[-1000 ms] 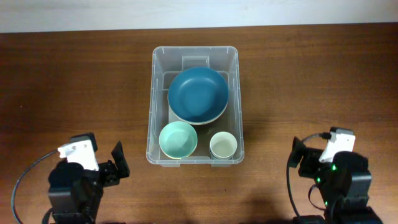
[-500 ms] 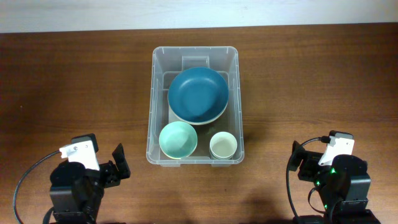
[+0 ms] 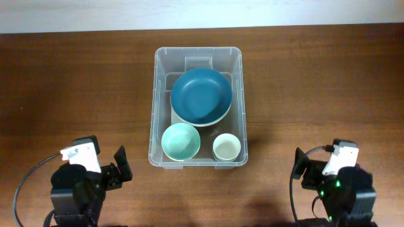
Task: Pack container
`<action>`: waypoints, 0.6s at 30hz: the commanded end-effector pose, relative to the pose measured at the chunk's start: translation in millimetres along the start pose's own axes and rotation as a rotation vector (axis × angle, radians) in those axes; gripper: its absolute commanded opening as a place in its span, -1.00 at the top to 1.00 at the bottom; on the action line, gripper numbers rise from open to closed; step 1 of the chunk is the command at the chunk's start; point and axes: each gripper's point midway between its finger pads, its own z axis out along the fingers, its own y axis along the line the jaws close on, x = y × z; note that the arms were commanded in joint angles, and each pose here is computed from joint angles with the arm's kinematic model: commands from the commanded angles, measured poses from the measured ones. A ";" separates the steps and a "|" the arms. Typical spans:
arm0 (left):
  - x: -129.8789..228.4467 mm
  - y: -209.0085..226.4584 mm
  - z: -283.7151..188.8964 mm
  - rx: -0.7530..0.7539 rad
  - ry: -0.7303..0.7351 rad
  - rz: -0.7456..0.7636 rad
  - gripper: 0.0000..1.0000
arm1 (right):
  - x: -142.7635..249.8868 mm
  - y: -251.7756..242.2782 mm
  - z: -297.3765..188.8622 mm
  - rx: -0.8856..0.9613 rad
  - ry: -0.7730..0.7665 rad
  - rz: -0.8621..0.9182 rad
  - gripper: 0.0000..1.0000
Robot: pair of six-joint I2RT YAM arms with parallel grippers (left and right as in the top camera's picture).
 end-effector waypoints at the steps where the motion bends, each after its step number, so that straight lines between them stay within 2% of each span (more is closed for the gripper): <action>1: 0.7 -1.3 -0.6 0.010 0.000 -0.012 -0.99 | 9.9 9.7 -4.4 -0.069 -0.071 -0.037 -0.98; 7: 0.6 -1.4 -0.7 0.011 0.000 -0.012 -0.99 | 4.6 18.7 -7.9 -0.141 -0.270 -0.074 -0.98; 10: 0.6 -1.3 -0.6 0.011 0.000 -0.012 -0.99 | 2.3 23.9 -2.2 -0.165 -0.299 -0.079 -0.98; 18: 0.7 -1.4 -0.6 0.011 0.000 -0.012 -0.99 | -24.9 41.2 8.8 -0.218 -0.513 -0.188 -0.98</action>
